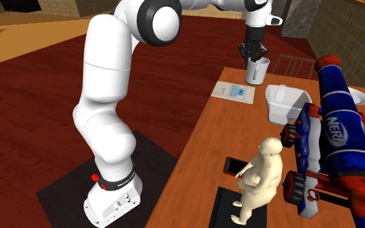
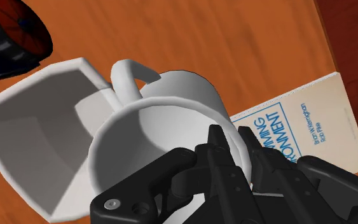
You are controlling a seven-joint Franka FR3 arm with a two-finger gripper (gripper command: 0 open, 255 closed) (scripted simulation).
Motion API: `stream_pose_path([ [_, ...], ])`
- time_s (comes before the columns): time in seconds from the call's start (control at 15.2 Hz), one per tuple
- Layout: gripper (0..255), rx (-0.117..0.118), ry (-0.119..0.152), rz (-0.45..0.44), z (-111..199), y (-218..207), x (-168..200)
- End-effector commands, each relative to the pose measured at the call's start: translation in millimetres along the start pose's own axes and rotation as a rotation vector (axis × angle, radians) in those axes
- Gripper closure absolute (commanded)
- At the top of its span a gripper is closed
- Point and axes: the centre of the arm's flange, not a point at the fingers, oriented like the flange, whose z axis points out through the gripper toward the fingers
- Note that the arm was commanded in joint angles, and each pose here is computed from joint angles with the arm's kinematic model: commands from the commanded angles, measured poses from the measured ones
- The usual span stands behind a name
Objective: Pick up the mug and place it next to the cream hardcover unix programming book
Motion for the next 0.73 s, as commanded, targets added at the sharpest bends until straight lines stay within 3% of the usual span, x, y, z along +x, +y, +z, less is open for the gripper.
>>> stream_pose_path([
  [0.0, 255, 0.000, 0.001, 0.000, 6.4, -5.9, 11.8],
  [0.66, 255, 0.000, 0.001, 0.000, 59.1, -9.4, 11.9],
])
